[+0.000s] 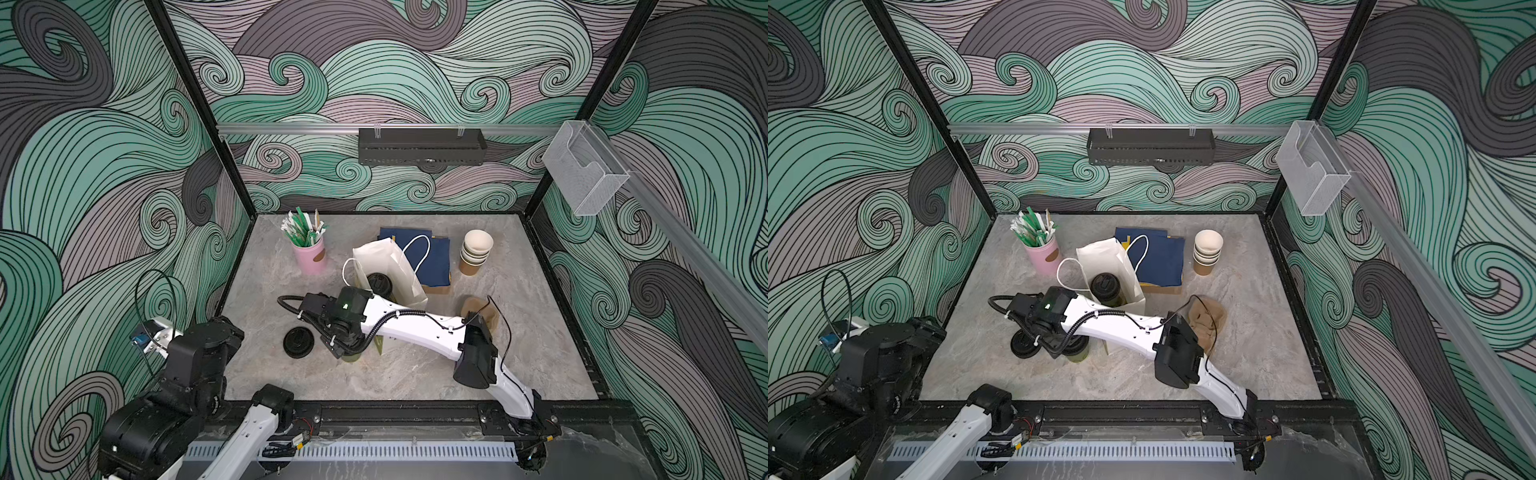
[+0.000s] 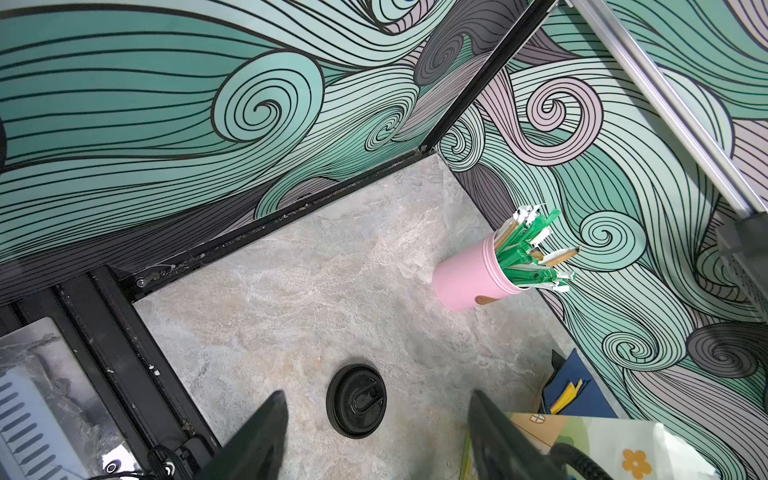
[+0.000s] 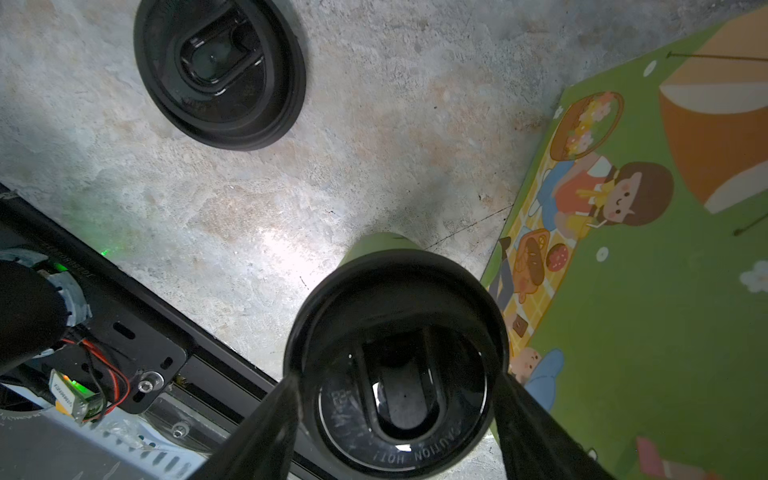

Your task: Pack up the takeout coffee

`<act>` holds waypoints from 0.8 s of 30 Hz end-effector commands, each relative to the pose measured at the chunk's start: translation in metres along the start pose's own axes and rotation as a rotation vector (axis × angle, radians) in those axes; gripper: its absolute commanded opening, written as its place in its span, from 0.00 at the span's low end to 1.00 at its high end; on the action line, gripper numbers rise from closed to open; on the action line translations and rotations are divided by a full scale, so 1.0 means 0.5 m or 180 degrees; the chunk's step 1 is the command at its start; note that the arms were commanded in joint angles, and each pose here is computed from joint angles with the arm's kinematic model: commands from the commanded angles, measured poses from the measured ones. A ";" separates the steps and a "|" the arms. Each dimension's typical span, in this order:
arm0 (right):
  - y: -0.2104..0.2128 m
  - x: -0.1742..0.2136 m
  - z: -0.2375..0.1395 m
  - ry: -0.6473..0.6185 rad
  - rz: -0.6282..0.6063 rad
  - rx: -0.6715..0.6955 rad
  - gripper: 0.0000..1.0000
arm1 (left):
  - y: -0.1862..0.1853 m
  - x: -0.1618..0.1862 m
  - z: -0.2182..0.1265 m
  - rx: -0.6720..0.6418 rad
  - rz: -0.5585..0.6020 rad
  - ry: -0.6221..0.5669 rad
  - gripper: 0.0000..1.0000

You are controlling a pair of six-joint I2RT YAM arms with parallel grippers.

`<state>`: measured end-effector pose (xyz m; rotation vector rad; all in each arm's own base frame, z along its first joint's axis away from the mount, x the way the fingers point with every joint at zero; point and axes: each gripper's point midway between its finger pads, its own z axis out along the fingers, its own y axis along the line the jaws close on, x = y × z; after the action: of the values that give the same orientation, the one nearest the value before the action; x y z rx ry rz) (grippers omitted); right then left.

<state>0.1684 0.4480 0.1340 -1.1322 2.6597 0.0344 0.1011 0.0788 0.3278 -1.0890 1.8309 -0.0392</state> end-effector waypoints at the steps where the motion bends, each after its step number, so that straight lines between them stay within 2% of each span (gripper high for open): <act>1: -0.009 0.019 0.020 0.0173 -0.0001 0.0088 0.74 | -0.008 0.001 0.004 0.0020 0.0061 0.0011 0.70; 10: -0.016 0.000 -0.010 0.0038 -0.0055 0.0179 0.74 | -0.008 0.001 0.003 0.0028 0.0060 0.0007 0.70; 24: -0.017 0.013 0.006 0.0131 -0.0041 0.0192 0.78 | -0.006 0.001 0.003 0.0025 0.0060 0.0007 0.70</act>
<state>0.1719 0.4454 0.1363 -1.1378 2.6499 -0.0200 0.1011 0.0788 0.3278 -1.0880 1.8315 -0.0385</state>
